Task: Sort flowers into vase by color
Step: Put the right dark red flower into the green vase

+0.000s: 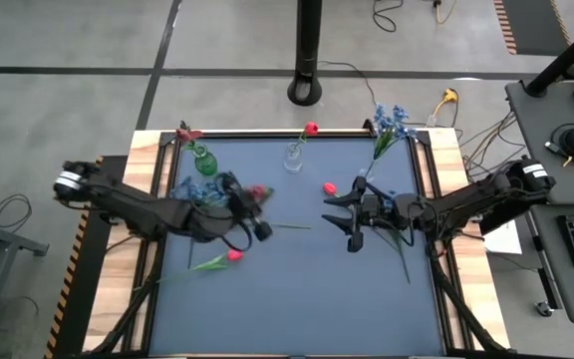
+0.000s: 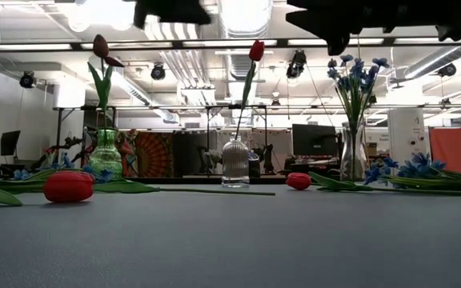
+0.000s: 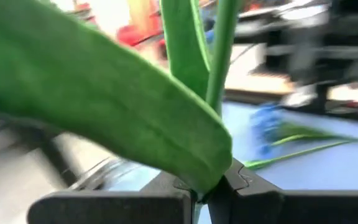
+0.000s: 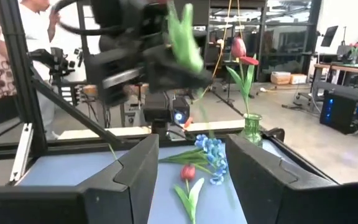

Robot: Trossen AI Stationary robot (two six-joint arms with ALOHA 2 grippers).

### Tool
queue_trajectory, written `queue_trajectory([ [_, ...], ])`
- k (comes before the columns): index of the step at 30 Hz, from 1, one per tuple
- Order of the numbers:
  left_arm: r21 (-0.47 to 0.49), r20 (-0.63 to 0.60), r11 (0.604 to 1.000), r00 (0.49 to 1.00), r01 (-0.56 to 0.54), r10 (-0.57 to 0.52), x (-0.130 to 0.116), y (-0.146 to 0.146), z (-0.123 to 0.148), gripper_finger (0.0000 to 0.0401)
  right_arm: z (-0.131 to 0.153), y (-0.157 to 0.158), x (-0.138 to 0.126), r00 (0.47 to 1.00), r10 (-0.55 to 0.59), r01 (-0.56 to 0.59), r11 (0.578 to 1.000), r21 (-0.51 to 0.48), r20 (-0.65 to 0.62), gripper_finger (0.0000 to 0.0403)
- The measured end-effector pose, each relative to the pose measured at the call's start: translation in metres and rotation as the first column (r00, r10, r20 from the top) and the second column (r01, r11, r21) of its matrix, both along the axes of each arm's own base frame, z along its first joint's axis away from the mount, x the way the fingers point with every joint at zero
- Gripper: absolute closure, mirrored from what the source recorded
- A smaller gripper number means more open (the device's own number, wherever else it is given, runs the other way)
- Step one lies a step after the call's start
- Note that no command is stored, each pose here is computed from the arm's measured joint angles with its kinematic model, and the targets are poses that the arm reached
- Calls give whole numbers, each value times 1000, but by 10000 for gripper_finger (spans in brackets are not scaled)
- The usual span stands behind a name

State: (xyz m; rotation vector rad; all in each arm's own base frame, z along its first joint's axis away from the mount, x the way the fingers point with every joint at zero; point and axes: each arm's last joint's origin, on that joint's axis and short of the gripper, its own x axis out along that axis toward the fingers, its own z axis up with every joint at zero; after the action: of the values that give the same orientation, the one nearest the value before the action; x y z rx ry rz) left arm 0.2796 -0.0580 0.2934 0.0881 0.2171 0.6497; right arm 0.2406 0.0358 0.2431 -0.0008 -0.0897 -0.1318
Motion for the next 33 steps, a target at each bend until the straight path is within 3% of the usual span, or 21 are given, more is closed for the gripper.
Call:
queue_trajectory([
  [5,55,-63,980,979,-190,193,-40,17,15,400,-1,0,1,1000,0,0,1000,0,-3,222],
  [13,99,-64,931,931,-352,359,-81,48,36,401,-2,0,1,1000,0,0,1000,-1,-3,223],
  [29,83,-19,809,811,-581,585,-129,96,56,401,-2,0,1,1000,0,0,1000,-3,-7,223],
  [33,77,-45,811,811,-580,584,-130,102,54,401,-2,0,1,1000,0,0,1000,-3,-8,223],
])
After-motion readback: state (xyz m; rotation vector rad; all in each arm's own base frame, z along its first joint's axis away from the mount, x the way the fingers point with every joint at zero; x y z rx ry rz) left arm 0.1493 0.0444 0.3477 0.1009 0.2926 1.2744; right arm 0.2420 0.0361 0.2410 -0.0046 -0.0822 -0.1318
